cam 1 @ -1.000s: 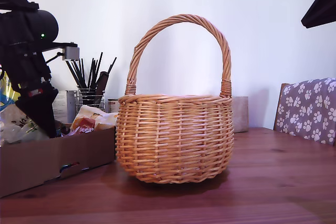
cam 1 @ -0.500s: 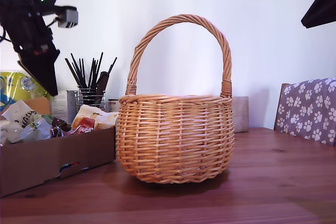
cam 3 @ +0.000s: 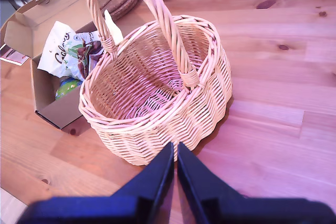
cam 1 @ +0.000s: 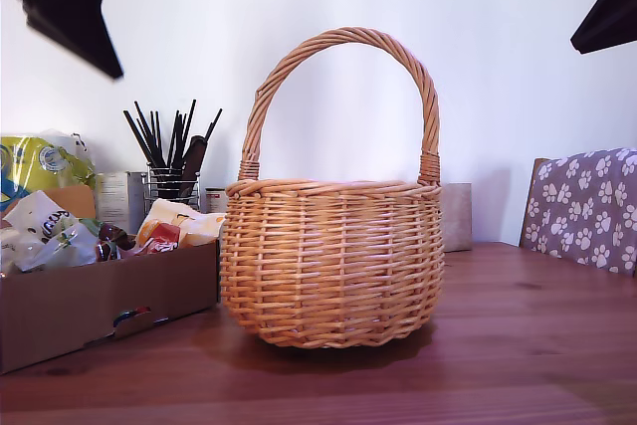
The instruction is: Move the bags of Easter eggs from the cardboard box on the left into the woven basket on the right side.
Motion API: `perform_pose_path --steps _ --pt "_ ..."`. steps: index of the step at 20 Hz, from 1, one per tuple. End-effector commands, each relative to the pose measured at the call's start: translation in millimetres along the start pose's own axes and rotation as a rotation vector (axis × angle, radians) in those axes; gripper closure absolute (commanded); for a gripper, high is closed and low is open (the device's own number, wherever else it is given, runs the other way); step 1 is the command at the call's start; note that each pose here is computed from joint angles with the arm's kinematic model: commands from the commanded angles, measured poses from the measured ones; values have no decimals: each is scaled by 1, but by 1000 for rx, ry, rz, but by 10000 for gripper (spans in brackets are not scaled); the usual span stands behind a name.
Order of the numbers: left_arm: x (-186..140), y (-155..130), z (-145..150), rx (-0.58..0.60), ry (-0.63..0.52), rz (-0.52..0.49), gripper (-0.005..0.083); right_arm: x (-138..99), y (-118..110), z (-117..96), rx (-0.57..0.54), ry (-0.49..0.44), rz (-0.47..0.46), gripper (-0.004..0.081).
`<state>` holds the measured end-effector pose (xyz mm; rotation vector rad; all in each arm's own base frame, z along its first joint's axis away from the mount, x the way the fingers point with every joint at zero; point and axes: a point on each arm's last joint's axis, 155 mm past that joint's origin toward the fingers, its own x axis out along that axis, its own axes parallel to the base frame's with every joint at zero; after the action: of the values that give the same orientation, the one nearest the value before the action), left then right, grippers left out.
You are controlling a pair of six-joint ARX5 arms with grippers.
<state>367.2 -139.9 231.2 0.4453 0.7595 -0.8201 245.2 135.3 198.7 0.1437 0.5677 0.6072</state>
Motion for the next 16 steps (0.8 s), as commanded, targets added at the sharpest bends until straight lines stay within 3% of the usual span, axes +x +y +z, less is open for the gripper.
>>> perform_pose_path --steps 1,4,5,8,9,13,16 --pt "-2 -12 5 -8 -33 -47 795 -2 4 6 -15 -15 10 782" --pt "-9 -9 -8 -27 25 -5 782 -2 4 6 -15 -14 10 782" --pt "-6 -9 -21 -55 83 0 688 -2 4 6 -14 -13 10 782" --pt "4 18 -50 -301 172 64 101 -2 4 6 -15 -13 10 782" --pt "8 28 -58 -325 204 105 -4 -2 4 6 -15 -13 10 782" --pt "26 56 -83 -488 292 230 -19 -2 4 6 -16 -14 10 782" --pt "46 65 -95 -587 325 256 -19 -2 4 6 -26 -15 10 782"
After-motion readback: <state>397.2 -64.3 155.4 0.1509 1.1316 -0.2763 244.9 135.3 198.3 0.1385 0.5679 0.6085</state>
